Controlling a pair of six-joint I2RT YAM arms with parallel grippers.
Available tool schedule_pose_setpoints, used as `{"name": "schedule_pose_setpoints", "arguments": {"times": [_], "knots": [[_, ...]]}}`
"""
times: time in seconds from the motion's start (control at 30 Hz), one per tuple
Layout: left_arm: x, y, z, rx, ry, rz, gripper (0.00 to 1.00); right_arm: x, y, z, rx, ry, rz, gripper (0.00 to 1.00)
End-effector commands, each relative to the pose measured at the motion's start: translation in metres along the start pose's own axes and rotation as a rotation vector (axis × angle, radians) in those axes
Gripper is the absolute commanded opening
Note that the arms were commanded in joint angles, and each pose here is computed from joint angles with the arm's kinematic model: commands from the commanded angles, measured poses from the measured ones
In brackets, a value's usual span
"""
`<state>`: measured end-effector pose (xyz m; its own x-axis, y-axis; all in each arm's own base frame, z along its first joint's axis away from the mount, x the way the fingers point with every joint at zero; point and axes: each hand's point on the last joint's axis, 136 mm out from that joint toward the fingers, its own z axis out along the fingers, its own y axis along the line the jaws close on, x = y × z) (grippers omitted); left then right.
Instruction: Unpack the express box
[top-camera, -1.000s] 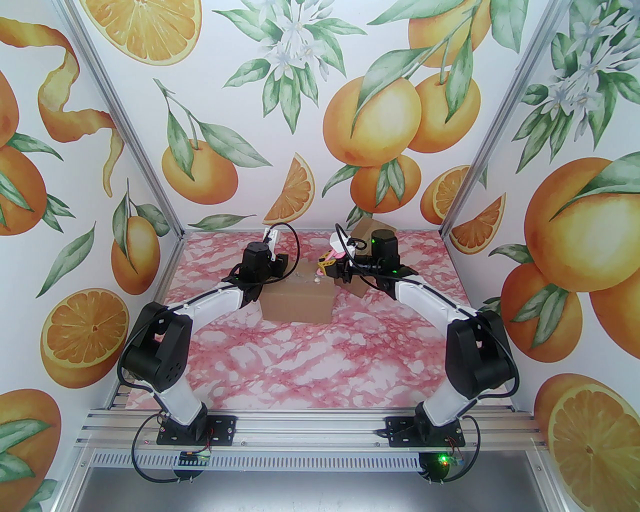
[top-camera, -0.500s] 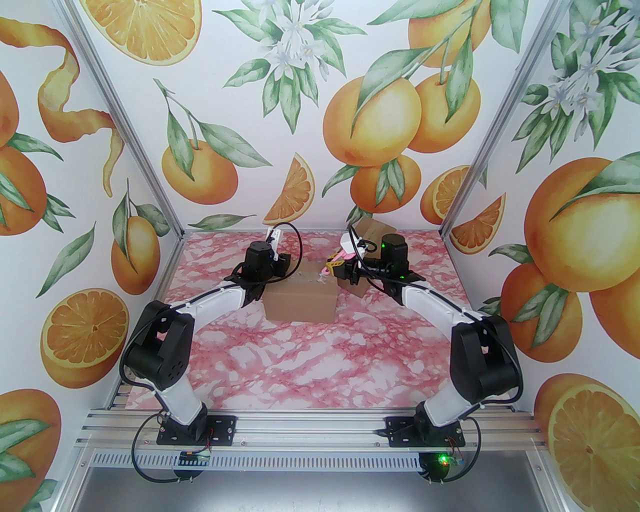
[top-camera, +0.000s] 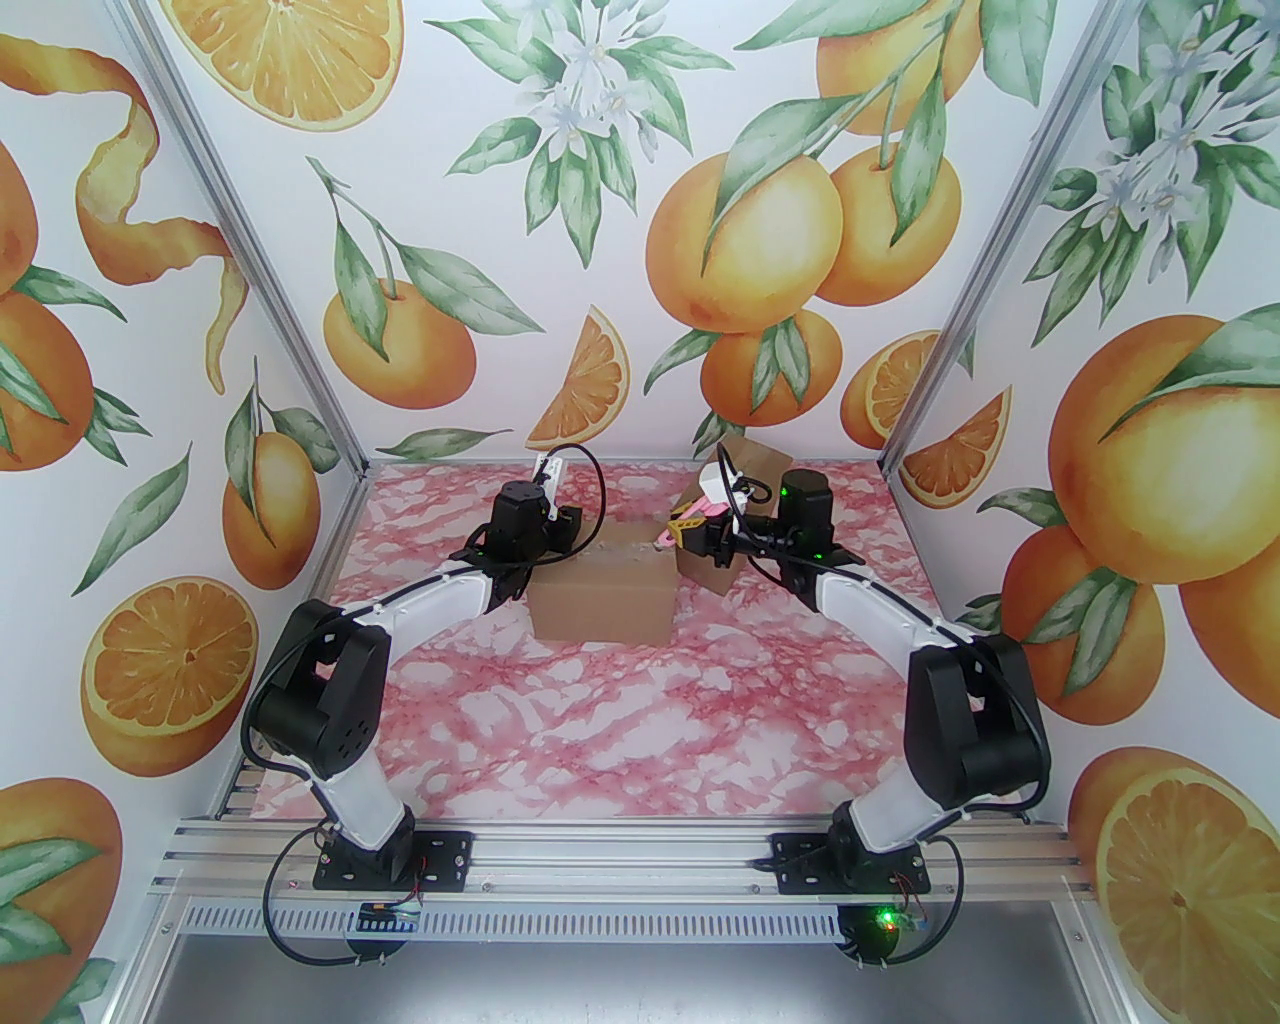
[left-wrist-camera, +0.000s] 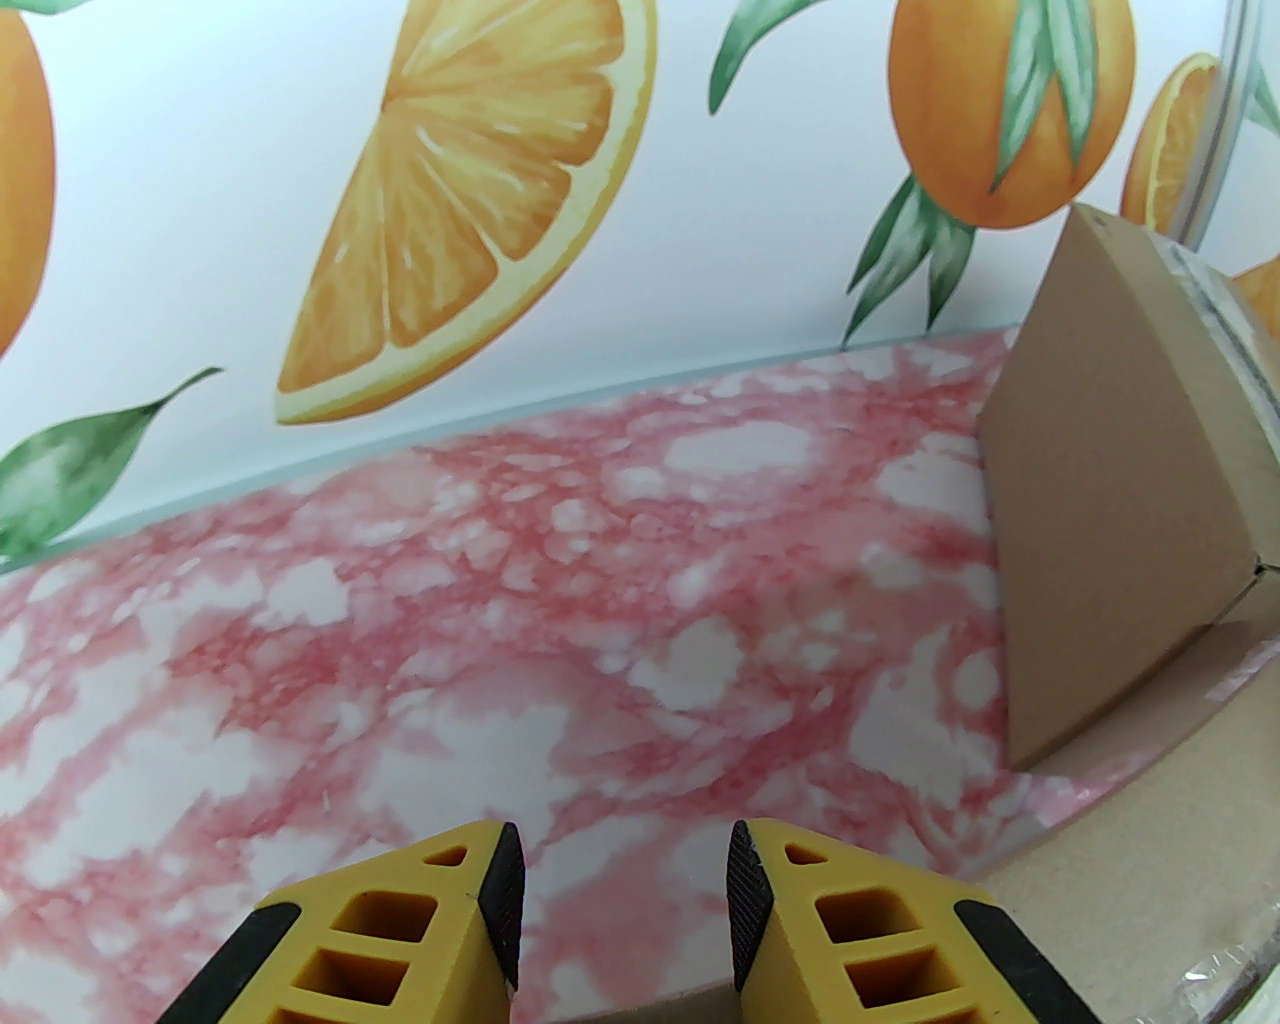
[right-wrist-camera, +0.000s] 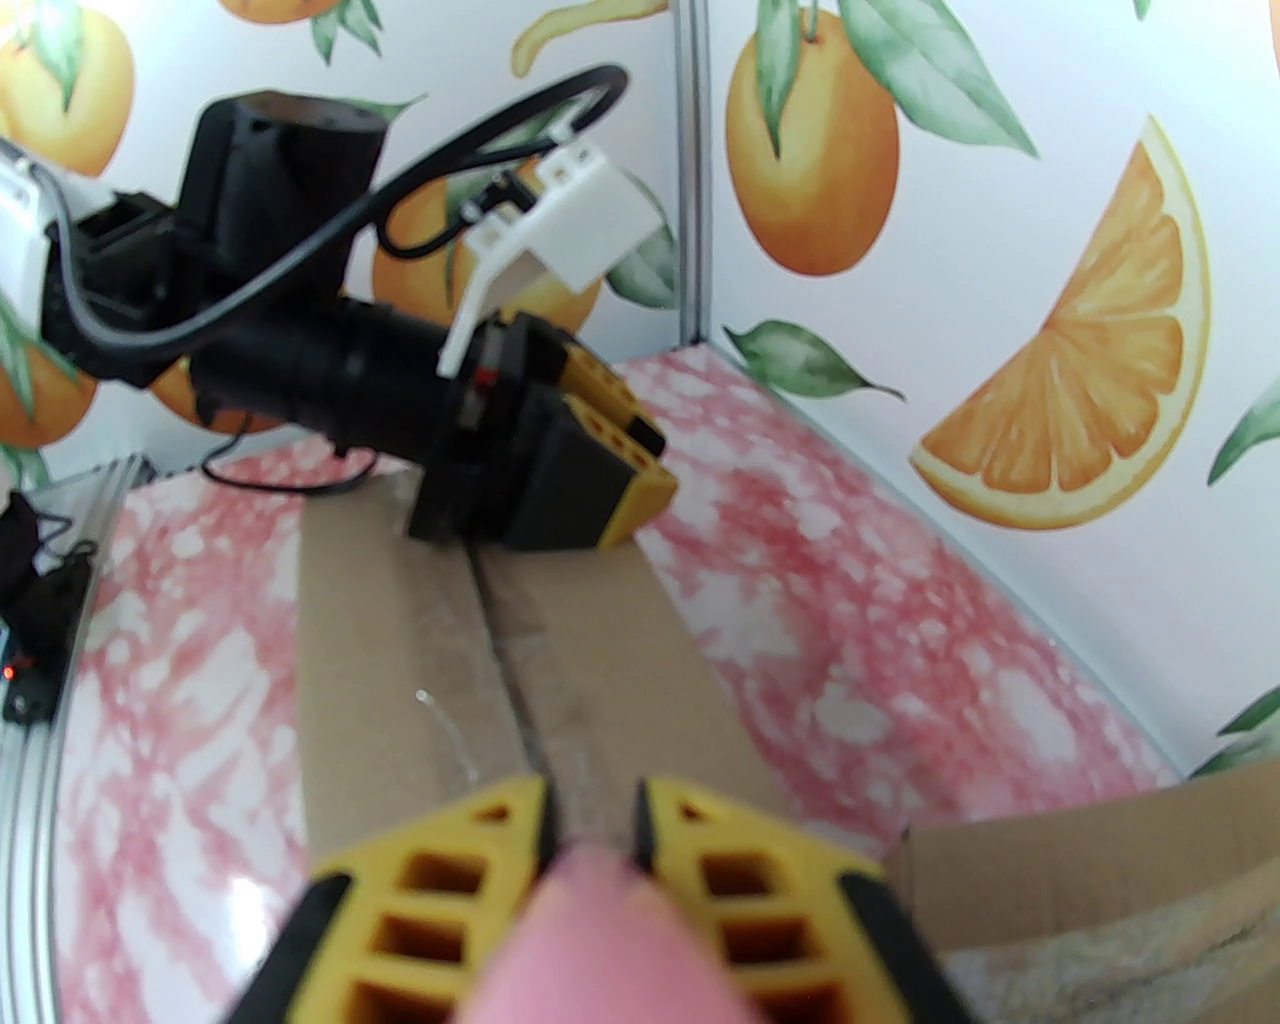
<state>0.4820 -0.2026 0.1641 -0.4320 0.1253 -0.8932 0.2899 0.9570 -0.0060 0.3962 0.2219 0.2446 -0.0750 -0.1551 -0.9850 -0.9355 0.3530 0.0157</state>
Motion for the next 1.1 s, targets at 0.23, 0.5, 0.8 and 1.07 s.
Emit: {"name": "schedule_pose_setpoints", "arguments": {"times": [0.23,0.5,0.8,1.07], "knots": [[0.198,0.024,-0.014,-0.063,0.639,0.066,0.39,0.021,-0.014,-0.029,0.093,0.109,0.024,0.0],[0.198,0.023,-0.014,-0.063,0.643,0.069,0.39,0.028,-0.02,-0.045,0.157,0.087,0.047,0.0],[0.2,0.024,-0.013,-0.065,0.649,0.07,0.39,0.031,-0.021,-0.052,0.184,0.075,0.059,0.0],[0.2,0.023,-0.013,-0.06,0.653,0.075,0.39,0.012,-0.023,-0.061,0.196,0.064,0.025,0.0]]}}
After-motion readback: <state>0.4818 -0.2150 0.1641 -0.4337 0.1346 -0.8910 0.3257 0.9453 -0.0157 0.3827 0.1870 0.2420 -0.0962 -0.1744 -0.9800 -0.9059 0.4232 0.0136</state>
